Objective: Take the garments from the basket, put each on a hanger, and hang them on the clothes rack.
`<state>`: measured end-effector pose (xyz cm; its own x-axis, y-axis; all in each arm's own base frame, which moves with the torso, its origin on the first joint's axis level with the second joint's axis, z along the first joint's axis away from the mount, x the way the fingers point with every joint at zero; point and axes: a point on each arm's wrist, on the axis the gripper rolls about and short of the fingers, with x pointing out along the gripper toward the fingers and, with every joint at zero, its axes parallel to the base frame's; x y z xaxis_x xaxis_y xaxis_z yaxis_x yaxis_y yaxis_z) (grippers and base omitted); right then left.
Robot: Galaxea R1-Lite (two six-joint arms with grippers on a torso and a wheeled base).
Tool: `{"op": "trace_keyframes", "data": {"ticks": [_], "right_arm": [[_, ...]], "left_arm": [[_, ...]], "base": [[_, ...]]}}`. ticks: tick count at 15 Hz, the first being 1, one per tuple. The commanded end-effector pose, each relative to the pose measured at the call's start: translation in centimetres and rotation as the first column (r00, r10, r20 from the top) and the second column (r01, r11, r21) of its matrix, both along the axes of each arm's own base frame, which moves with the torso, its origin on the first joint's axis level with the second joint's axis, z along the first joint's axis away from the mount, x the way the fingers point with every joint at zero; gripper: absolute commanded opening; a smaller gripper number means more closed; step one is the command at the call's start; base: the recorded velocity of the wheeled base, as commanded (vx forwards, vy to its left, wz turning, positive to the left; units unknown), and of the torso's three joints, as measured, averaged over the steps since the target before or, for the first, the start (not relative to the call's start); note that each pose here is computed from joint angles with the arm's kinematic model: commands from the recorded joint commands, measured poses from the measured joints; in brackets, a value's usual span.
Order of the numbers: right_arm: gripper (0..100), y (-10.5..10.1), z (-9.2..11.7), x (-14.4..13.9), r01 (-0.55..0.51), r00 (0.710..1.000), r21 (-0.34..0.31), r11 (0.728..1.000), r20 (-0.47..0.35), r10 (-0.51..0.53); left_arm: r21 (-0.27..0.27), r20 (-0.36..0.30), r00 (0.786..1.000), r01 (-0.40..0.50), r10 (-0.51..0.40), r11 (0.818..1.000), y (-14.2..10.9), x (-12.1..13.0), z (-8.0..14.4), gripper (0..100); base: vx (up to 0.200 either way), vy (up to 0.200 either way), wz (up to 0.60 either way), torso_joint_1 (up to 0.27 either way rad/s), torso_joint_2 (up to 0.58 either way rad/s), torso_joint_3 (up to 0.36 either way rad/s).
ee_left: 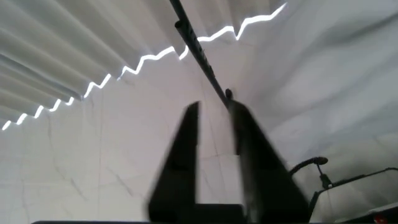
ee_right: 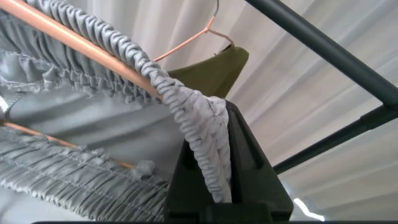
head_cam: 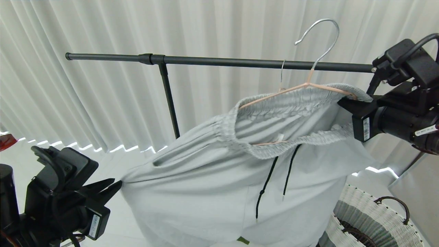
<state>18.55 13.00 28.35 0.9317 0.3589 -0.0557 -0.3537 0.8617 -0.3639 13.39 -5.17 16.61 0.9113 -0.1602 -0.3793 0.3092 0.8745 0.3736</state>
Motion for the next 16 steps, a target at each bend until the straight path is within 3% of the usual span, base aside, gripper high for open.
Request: {"op": "trace_keyframes", "data": {"ticks": [1,8,13,16], "right_arm": [[0,0.0,0.0,-0.1,-0.002,1.0,-0.001,1.0,0.0,0.002],[0,-0.8,0.1,0.4,0.037,0.999,-0.001,0.999,0.001,-0.037],[0,-5.7,0.0,-2.8,0.234,0.969,-0.06,0.97,-0.06,-0.238],[0,-10.1,-0.8,-7.7,0.399,0.904,-0.12,0.909,-0.115,-0.412]], "left_arm": [[-0.009,0.014,1.0,0.006,-0.006,1.0,0.0,0.0,0.3,100],[-0.035,0.09,0.996,0.008,-0.004,0.999,0.6,-1.5,1.4,100],[0.046,0.135,0.99,0.033,-0.039,0.998,0.8,-2.0,1.7,100],[0.049,0.125,0.991,0.03,-0.036,0.998,0.8,-1.8,1.6,100]], "base": [[0.0,0.0,0.0,0.0,0.0,0.0],[0.0,0.0,0.0,0.0,0.0,0.0],[0.0,0.0,0.0,0.0,0.0,0.0],[0.0,0.0,0.0,0.0,0.0,0.0]]}}
